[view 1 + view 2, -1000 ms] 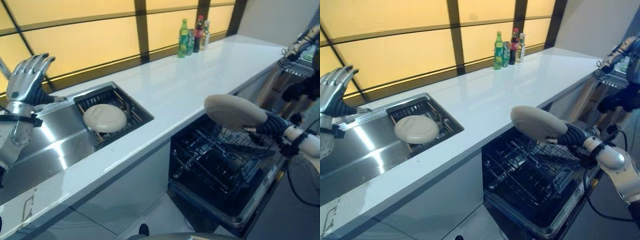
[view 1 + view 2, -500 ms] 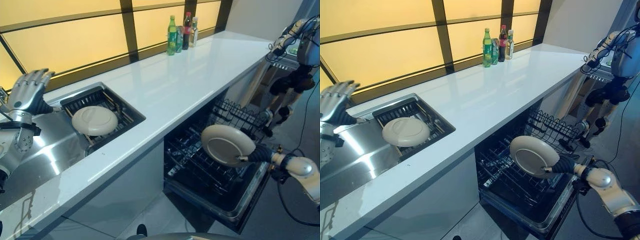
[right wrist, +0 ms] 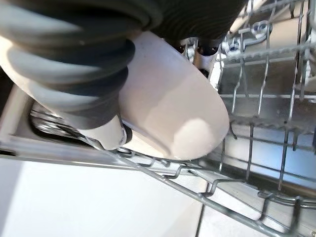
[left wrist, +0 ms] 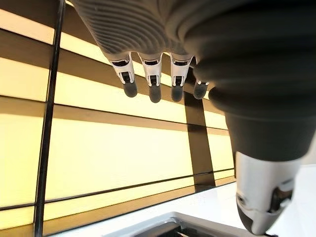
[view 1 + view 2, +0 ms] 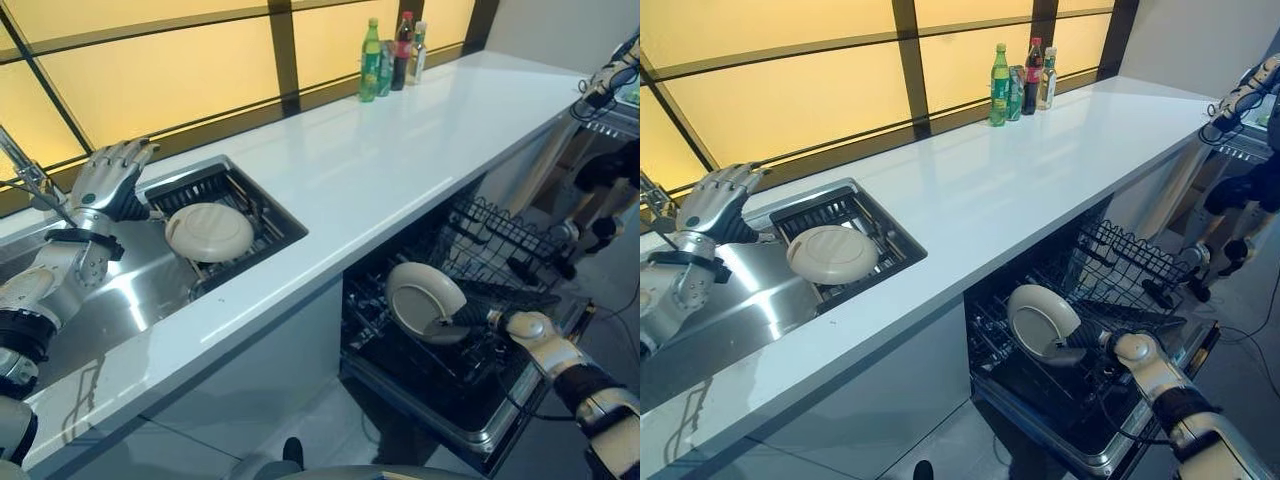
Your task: Pick up plates and place into dishwasher.
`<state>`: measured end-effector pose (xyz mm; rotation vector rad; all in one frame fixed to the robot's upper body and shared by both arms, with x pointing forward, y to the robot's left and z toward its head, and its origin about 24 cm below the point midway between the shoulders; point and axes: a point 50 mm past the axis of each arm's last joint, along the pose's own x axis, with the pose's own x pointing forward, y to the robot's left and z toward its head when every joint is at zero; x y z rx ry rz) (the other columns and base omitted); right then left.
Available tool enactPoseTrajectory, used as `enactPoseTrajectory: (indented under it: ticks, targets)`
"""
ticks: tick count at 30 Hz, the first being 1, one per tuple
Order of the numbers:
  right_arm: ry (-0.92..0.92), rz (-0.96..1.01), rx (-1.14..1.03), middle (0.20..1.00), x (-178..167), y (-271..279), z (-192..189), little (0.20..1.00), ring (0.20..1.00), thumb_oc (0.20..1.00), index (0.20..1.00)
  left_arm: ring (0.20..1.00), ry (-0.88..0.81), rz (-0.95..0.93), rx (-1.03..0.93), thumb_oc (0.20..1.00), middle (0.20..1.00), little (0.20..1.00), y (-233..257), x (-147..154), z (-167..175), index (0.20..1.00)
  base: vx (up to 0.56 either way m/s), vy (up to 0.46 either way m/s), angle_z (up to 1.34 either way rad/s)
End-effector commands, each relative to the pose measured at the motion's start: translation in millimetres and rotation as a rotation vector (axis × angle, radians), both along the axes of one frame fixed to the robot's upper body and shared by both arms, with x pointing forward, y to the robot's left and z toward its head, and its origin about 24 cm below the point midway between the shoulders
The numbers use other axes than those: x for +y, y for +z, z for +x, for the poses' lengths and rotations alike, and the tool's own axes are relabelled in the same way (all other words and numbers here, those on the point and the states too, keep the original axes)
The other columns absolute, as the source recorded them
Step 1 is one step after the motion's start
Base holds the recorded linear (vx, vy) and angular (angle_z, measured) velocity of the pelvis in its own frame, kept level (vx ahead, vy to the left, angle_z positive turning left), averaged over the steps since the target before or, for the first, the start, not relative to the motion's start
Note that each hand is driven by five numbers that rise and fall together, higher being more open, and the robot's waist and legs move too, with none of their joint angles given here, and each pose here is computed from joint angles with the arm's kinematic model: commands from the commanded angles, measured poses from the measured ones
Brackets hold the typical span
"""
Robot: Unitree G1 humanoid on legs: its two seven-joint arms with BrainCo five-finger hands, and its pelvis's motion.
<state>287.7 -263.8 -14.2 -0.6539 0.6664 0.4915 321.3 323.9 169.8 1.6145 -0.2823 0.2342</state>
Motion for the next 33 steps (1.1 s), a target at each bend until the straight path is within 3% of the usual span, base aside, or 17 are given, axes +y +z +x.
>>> enactPoseTrajectory:
  ticks: [1, 10, 11, 12, 21, 27, 33]
  targets:
    - [0.092, -0.026, -0.013, 0.200, 20, 12, 21, 0.200, 0.200, 0.200, 0.200, 1.000, -0.020, -0.042, -0.161, 1.000, 1.000, 1.000, 45, -11, 19, 1.000, -0.04, 0.038, 0.06]
    - [0.013, -0.084, 0.075, 0.200, 13, 3, 24, 0.200, 0.200, 0.200, 0.200, 1.000, -0.064, -0.046, -0.149, 1.000, 1.000, 1.000, 50, -31, 30, 1.000, -0.04, 0.031, 0.12]
    - [0.004, -0.090, 0.070, 0.724, 12, 4, 26, 0.724, 0.724, 0.724, 0.724, 1.000, -0.062, -0.042, -0.142, 1.000, 1.000, 1.000, 50, -32, 31, 1.000, -0.03, 0.040, 0.02]
    - [-0.009, -0.098, 0.058, 1.000, 12, 5, 27, 1.000, 1.000, 1.000, 1.000, 1.000, -0.058, -0.038, -0.132, 1.000, 1.000, 1.000, 49, -34, 33, 1.000, -0.04, 0.044, 0.00]
    - [-0.046, -0.137, -0.340, 1.000, 14, 69, 51, 1.000, 1.000, 1.000, 1.000, 1.000, -0.003, -0.069, -0.091, 1.000, 1.000, 1.000, 40, -22, 29, 1.000, -0.05, 0.045, 0.00]
    - [-0.062, -0.212, -0.665, 1.000, -3, 127, 38, 1.000, 1.000, 1.000, 1.000, 1.000, 0.068, -0.091, -0.011, 1.000, 1.000, 1.000, 29, 1, 12, 1.000, -0.03, 0.034, -0.01]
    - [-0.149, -0.161, -0.963, 1.000, -13, 178, 19, 1.000, 1.000, 1.000, 1.000, 1.000, 0.129, -0.112, 0.008, 1.000, 1.000, 1.000, 22, 20, -2, 1.000, 0.01, 0.010, -0.04]
